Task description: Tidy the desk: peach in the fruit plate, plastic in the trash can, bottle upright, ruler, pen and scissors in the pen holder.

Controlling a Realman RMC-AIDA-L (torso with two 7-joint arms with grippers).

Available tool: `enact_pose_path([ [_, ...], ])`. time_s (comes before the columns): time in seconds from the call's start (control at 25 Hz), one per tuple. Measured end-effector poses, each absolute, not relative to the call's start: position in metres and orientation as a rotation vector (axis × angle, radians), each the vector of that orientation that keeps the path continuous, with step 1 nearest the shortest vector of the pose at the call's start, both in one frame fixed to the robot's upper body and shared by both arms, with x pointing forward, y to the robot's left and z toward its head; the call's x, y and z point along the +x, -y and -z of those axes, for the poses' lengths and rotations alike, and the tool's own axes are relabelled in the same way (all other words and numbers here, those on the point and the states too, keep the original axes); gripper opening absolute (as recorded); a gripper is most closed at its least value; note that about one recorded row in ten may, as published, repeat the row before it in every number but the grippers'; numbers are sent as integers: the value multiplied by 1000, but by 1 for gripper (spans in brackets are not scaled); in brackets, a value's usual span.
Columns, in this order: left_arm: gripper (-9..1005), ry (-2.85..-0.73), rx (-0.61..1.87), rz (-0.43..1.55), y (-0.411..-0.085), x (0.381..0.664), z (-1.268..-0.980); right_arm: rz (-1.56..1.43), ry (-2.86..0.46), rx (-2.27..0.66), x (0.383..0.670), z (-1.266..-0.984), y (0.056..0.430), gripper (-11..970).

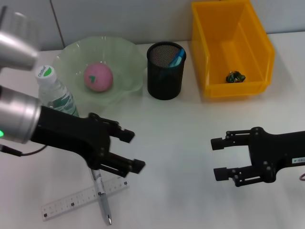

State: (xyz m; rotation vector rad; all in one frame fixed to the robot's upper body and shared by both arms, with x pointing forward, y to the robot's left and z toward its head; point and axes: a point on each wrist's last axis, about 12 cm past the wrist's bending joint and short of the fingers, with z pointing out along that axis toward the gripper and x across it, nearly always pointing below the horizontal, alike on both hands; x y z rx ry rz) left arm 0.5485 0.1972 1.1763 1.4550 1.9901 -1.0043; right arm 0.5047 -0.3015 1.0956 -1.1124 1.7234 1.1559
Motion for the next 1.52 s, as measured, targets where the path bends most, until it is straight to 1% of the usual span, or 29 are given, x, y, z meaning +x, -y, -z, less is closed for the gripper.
enact_pose_path([
  [0.12,779,-2021,1496,979,-188,547,-1176,-1157,-1717,-1116,504,-1098,305,765],
  [0.32,778,-2103,1645,828,-174,540,-1169,-1129,-1755,-1131,503,-1098,313,766],
  [0.52,778,-2140,1667,754,-177,533,-1160,-1077,-1774,-1067,503,-1098,326,766],
  [0.6,778,-2131,1672,716,-179,533,-1162,-1068,-1777,-1035,504,-1103,332,766],
  [0.72,777,-2121,1680,690,-180,533,-1164,-1075,-1786,-1027,503,-1104,334,766],
  [0.8,777,-2125,1703,634,-181,536,-1162,-1078,-1794,-1023,504,-1105,335,766],
  [1.12,776,-2090,1767,591,-175,537,-1159,-1065,-1805,-1033,508,-1106,333,765],
  [1.32,776,-2077,1822,511,-166,536,-1146,-1064,-1825,-1028,511,-1107,333,765],
  [1.4,776,-2086,1831,505,-165,537,-1138,-1063,-1839,-1022,512,-1107,333,765],
  [1.52,776,-2079,1840,503,-164,538,-1135,-1061,-1844,-1019,513,-1106,333,765],
])
